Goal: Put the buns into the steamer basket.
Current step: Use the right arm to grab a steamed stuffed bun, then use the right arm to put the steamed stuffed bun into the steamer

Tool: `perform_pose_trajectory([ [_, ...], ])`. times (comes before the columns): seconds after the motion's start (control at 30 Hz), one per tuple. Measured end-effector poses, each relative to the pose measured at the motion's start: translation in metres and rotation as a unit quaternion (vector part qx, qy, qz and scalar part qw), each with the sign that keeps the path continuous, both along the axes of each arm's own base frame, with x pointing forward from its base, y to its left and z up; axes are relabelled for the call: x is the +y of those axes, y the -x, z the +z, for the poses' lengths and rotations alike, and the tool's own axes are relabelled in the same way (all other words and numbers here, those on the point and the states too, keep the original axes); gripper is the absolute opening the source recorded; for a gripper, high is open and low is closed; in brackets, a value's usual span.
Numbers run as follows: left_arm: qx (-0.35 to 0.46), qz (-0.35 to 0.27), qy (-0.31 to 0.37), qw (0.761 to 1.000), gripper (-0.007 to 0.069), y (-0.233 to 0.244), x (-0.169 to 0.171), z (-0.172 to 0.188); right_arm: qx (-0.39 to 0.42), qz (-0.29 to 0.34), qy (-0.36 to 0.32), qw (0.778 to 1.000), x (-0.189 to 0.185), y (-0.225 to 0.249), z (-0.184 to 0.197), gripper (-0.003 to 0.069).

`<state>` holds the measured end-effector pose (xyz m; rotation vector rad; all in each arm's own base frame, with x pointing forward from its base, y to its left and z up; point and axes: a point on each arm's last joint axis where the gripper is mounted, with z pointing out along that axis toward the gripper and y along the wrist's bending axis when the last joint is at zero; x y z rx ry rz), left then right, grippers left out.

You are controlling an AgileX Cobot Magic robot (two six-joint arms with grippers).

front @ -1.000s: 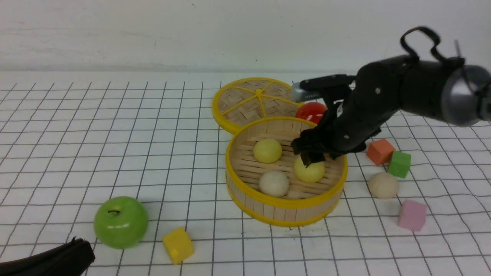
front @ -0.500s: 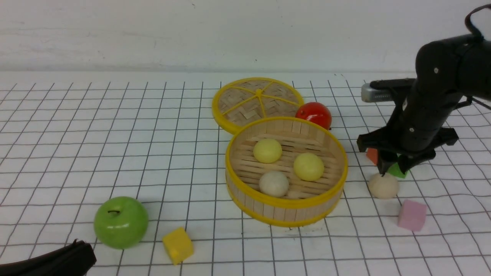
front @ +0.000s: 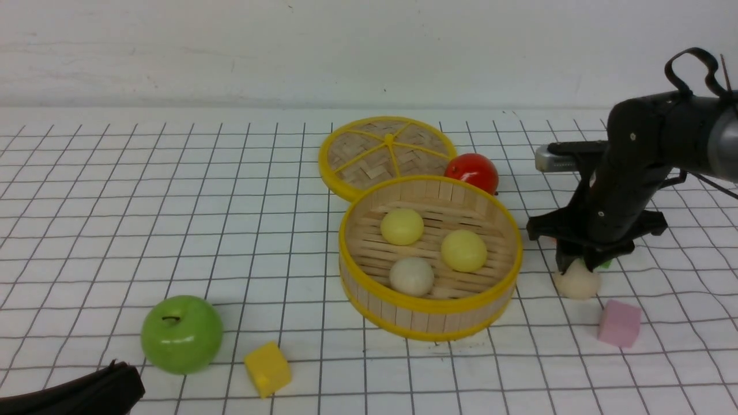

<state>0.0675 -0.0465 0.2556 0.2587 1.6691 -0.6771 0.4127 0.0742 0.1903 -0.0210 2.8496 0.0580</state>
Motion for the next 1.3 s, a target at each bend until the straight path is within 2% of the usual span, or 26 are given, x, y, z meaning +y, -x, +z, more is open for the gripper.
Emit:
perform_pose_trajectory([
  [0.2,0.0,0.0,0.0,1.0,0.0018,0.0,0.0,0.0,0.002,0.0,0.0,1.0,0.0,-0.002,-0.005,0.0256],
  [0.27,0.0,0.0,0.0,1.0,0.0018,0.0,0.0,0.0,0.003,0.001,0.001,1.0,0.0,-0.001,-0.005,0.0182],
  [0.3,0.0,0.0,0.0,1.0,0.0018,0.0,0.0,0.0,0.004,0.001,0.001,1.0,0.0,-0.001,-0.005,0.0182],
  [0.37,0.0,0.0,0.0,1.0,0.0018,0.0,0.0,0.0,0.006,0.015,0.006,1.0,0.0,0.0,-0.003,0.0083],
  [0.43,0.0,0.0,0.0,1.0,0.0018,0.0,0.0,0.0,0.003,0.025,0.007,1.0,0.0,0.002,0.004,0.0021],
  [0.47,0.0,0.0,0.0,1.0,0.0018,0.0,0.0,0.0,0.002,0.026,0.007,1.0,0.0,0.004,0.009,0.0012],
  [0.7,0.0,0.0,0.0,1.0,0.0022,0.0,0.0,0.0,-0.081,0.066,-0.021,0.994,0.025,0.021,0.07,0.0012],
  [0.8,0.001,0.0,0.001,1.0,0.0027,0.0,0.0,0.0,-0.16,0.12,-0.057,0.978,0.061,0.023,0.098,0.0015],
  [0.93,0.001,0.0,0.002,1.0,0.0032,0.0,0.0,0.0,-0.195,0.148,-0.078,0.966,0.09,0.015,0.088,0.0018],
  [1.13,0.001,0.0,0.002,1.0,0.0036,0.0,0.0,0.0,-0.191,0.149,-0.073,0.967,0.105,-0.009,0.033,0.0052],
  [1.3,0.001,0.0,0.002,1.0,0.0036,0.0,0.0,0.0,-0.214,0.156,-0.058,0.963,0.107,-0.02,0.014,0.0186],
])
